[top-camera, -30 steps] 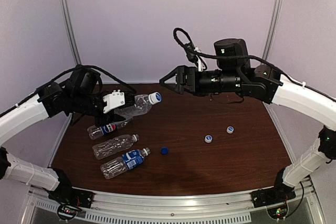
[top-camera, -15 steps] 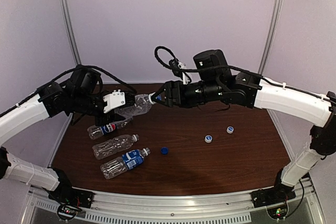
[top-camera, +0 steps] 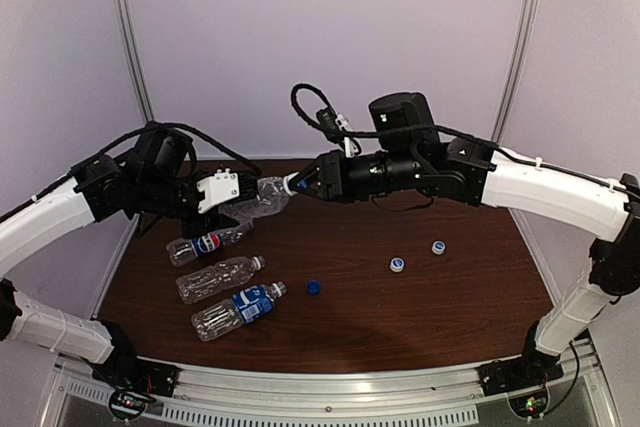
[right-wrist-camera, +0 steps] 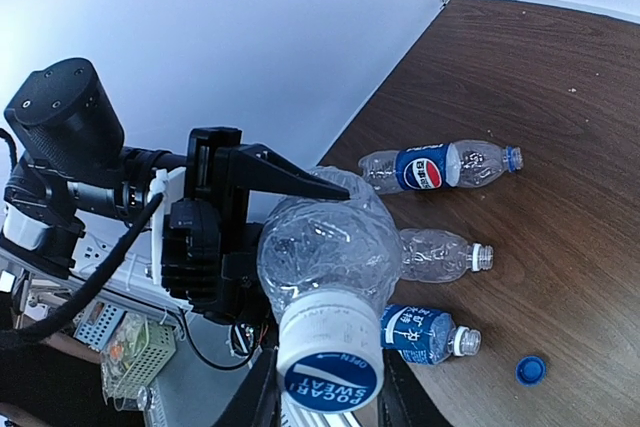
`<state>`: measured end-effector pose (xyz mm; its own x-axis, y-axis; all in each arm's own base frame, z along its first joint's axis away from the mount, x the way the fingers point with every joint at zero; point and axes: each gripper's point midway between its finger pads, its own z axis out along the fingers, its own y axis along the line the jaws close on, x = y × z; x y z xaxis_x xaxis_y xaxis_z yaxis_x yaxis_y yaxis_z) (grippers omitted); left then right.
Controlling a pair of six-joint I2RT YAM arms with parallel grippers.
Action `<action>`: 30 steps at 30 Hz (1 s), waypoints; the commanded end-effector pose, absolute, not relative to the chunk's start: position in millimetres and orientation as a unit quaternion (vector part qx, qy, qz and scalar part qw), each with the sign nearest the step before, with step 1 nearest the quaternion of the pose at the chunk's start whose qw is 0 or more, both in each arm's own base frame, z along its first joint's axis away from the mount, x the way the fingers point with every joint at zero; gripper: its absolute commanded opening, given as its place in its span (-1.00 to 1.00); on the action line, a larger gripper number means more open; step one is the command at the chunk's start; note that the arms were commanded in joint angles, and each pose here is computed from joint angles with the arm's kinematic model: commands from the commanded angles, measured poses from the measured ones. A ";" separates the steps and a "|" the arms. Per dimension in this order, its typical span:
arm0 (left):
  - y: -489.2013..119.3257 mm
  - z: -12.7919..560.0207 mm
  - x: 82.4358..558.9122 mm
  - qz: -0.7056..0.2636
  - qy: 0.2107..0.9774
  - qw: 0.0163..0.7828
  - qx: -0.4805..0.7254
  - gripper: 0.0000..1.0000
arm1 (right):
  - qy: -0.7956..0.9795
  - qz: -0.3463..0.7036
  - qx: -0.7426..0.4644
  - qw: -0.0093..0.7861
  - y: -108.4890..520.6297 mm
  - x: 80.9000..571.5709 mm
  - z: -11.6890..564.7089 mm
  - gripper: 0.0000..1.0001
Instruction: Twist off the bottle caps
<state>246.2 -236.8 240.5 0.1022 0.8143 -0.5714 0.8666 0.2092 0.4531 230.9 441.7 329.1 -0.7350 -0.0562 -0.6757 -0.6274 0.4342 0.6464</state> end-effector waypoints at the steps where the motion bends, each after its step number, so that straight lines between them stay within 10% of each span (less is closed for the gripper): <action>1: -244.7 255.7 250.6 -0.042 0.656 0.420 0.626 -0.39 | 0.770 0.483 -0.265 0.322 443.9 227.7 342.2 -1.00; 17: -251.8 245.8 219.6 -0.109 0.638 0.382 0.660 -0.40 | 0.499 0.227 -0.671 0.499 408.1 190.6 341.8 -1.00; 30: -250.5 244.9 216.4 -0.112 0.635 0.381 0.662 -0.41 | 0.391 0.115 -0.746 0.527 409.9 186.2 338.0 -1.00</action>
